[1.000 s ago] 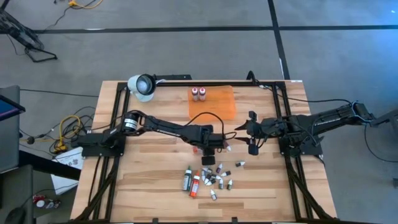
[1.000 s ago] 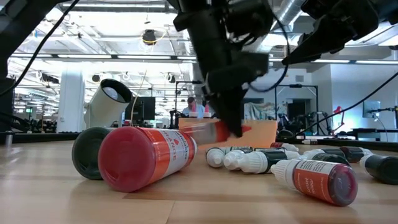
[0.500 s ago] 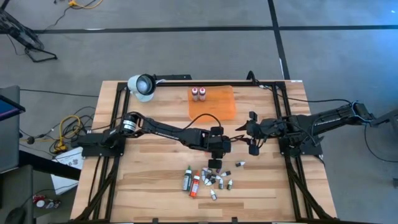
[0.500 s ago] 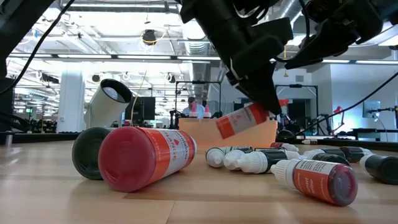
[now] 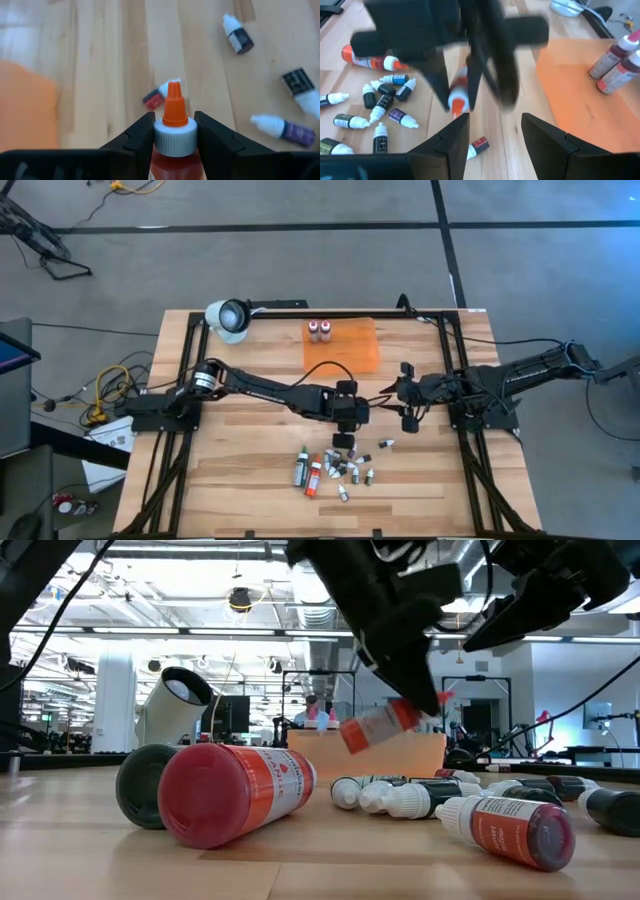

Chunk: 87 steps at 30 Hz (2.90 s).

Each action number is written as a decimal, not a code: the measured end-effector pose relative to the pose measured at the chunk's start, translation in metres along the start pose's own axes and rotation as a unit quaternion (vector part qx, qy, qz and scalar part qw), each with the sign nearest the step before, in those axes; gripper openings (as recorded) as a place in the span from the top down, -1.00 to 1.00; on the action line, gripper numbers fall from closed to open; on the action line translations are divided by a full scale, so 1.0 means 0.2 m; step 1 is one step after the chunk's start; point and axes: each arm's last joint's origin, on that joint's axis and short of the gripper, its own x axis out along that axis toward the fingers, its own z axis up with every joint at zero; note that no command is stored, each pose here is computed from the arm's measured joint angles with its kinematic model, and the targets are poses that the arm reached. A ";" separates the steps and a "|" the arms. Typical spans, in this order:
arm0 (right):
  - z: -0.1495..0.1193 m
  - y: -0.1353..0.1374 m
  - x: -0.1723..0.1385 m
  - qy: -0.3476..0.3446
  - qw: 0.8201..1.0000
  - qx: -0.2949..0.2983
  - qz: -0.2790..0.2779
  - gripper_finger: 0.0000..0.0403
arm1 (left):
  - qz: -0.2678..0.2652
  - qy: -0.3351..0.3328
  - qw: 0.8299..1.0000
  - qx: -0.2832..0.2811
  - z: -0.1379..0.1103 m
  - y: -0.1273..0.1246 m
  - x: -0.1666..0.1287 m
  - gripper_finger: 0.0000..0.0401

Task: Pick & Place food coloring
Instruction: Put the large orange food coloring bottle into the orange bin

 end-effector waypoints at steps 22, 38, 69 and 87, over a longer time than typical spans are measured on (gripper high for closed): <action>0.02 0.00 0.00 -0.021 1.000 0.010 -0.001 0.14 | 0.031 -0.377 0.921 -0.095 -0.43 0.00 -0.34 0.39; 0.08 0.05 0.22 -0.065 0.998 -0.003 -0.001 0.14 | 0.060 -0.489 0.850 -0.188 -0.75 -0.07 -0.09 0.39; 0.05 0.01 0.33 -0.047 0.999 0.020 -0.018 0.14 | 0.082 -0.432 0.876 -0.198 -0.80 -0.11 0.12 0.32; 0.05 0.01 0.33 -0.046 0.999 0.020 -0.017 0.14 | 0.087 -0.412 0.885 -0.200 -0.81 -0.14 0.13 0.27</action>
